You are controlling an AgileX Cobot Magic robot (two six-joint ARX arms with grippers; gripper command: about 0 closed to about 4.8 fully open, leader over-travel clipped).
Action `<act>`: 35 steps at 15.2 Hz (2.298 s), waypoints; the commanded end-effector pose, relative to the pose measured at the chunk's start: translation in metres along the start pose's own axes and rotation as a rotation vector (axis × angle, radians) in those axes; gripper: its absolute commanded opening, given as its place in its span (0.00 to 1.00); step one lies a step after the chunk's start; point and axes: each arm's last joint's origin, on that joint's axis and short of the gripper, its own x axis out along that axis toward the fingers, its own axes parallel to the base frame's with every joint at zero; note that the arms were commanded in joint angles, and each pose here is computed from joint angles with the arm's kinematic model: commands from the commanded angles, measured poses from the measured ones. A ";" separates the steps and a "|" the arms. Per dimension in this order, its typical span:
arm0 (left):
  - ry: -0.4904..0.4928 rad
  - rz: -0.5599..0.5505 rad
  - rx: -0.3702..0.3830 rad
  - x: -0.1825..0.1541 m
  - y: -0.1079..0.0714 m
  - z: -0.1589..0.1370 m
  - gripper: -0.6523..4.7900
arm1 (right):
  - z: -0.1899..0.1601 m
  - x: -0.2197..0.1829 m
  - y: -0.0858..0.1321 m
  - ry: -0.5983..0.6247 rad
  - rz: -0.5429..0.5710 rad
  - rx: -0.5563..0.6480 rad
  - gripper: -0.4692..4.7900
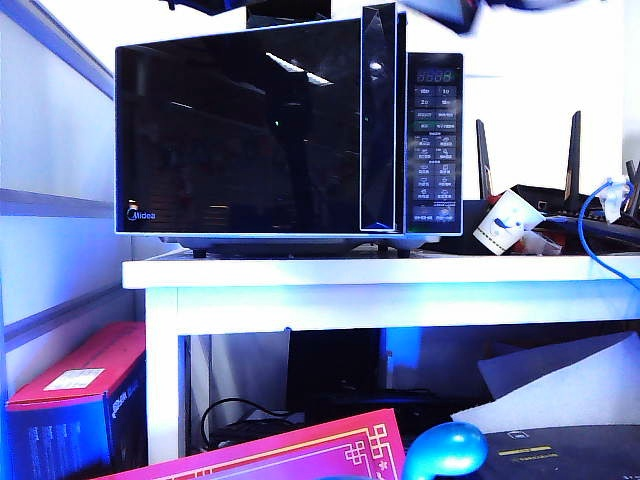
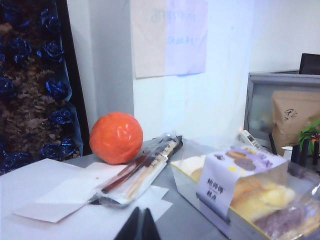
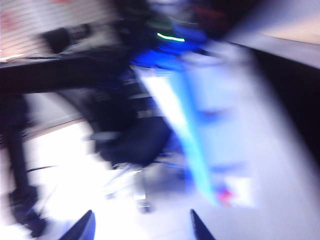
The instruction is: Open the microwave door, place the box of snacks from the top of the microwave inside, then close the microwave door.
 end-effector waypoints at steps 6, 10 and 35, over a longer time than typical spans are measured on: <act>0.082 -0.001 -0.033 0.008 0.003 -0.029 0.11 | 0.009 0.008 0.004 -0.010 0.042 -0.061 0.56; 0.123 0.000 -0.045 0.010 0.004 -0.040 0.11 | 0.018 0.000 0.000 -0.052 -0.120 -0.146 0.56; -0.001 0.046 -0.006 -0.019 -0.008 0.044 0.11 | -0.023 -0.008 -0.036 -0.006 -0.085 0.002 0.80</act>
